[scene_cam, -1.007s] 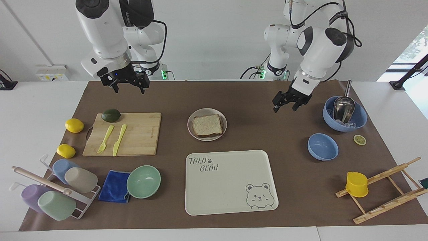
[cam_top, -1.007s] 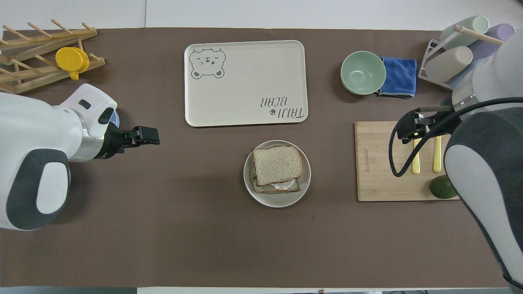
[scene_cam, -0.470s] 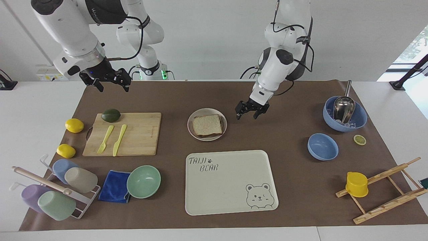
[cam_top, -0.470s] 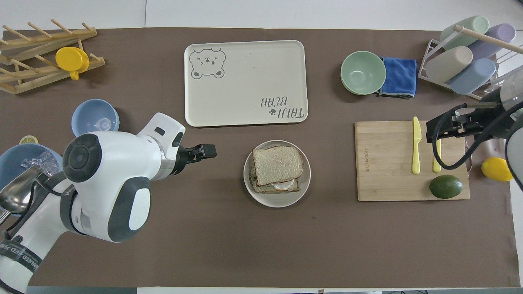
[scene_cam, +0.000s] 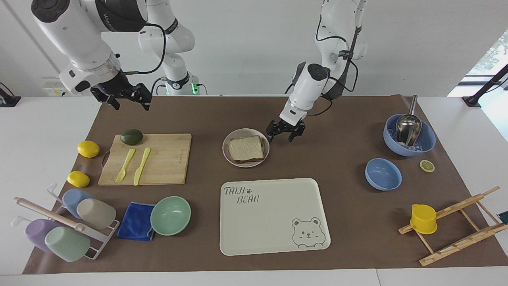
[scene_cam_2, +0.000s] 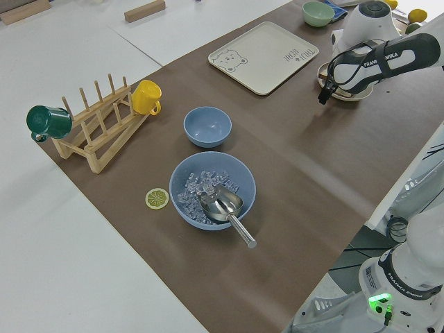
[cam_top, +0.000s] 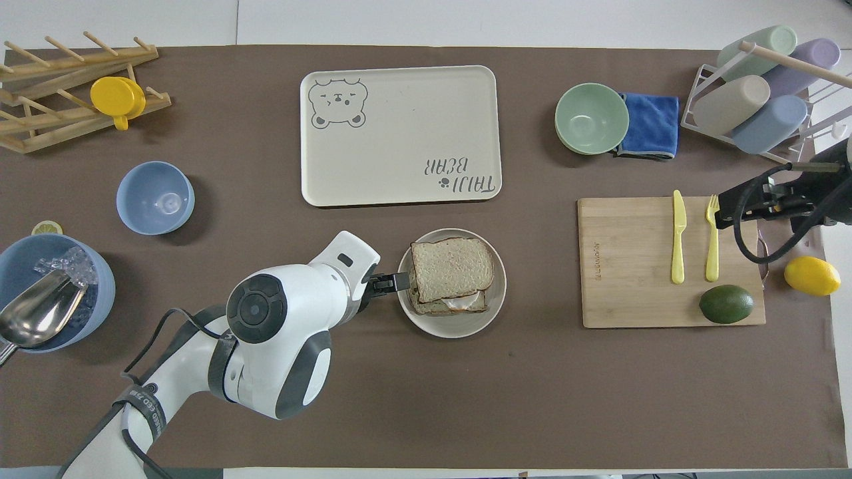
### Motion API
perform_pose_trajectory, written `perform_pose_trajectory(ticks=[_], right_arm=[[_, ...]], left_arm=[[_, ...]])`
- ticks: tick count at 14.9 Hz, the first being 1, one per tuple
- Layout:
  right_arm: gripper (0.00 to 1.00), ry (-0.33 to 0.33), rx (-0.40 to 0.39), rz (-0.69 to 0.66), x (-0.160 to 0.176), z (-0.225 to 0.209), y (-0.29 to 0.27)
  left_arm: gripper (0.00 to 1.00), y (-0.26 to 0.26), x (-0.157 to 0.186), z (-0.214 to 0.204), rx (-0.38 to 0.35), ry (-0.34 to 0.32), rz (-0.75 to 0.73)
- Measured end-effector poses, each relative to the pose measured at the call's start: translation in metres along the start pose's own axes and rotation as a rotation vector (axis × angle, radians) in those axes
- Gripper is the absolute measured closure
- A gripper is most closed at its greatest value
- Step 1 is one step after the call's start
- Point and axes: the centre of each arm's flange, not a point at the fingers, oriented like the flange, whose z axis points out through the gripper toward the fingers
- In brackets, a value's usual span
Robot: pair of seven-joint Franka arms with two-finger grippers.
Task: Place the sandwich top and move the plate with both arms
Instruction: 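Grasp the plate rim nearest the robot with the left gripper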
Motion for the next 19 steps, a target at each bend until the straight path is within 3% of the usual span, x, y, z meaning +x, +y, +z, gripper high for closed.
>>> perform_pose_trajectory(ticks=[5,12,19], right_arm=[[0.00,-0.013,-0.015,0.011,0.003,0.007,0.007],[0.00,-0.013,-0.014,0.027,0.003,0.006,0.016],[0.00,-0.001,0.003,0.047,0.000,0.000,0.053]], left_arm=[[0.03,-0.005,-0.001,0.015,0.009,-0.023,0.029],[0.05,0.000,0.004,0.015,-0.032,-0.018,-0.024],[0.27,0.011,0.004,0.029,-0.037,0.012,-0.021]])
